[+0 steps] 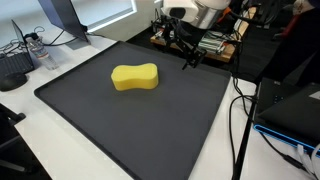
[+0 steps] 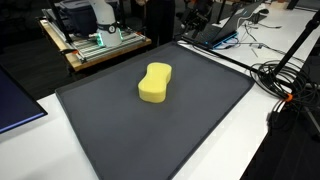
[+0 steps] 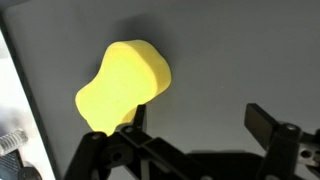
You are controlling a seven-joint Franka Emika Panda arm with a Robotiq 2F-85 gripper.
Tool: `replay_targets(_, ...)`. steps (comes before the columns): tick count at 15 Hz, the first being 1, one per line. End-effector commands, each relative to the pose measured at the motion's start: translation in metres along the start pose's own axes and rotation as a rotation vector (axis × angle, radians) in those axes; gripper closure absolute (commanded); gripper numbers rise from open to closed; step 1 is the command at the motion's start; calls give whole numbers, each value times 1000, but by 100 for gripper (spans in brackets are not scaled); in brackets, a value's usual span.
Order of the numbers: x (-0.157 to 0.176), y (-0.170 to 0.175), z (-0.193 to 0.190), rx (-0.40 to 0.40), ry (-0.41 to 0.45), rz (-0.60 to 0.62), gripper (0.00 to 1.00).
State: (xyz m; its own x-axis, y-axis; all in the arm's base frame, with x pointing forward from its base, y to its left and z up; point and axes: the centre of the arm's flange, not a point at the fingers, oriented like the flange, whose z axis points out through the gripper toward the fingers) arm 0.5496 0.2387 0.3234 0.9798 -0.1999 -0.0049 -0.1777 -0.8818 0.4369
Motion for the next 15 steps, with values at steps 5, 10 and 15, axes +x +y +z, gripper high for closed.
replay_targets(5, 85, -8, -10, 16, -104, 206, 0)
replay_targets(10, 136, 28, -7, 127, -195, 338, 0)
replay_targets(15, 183, 76, -2, 164, -266, 515, 0)
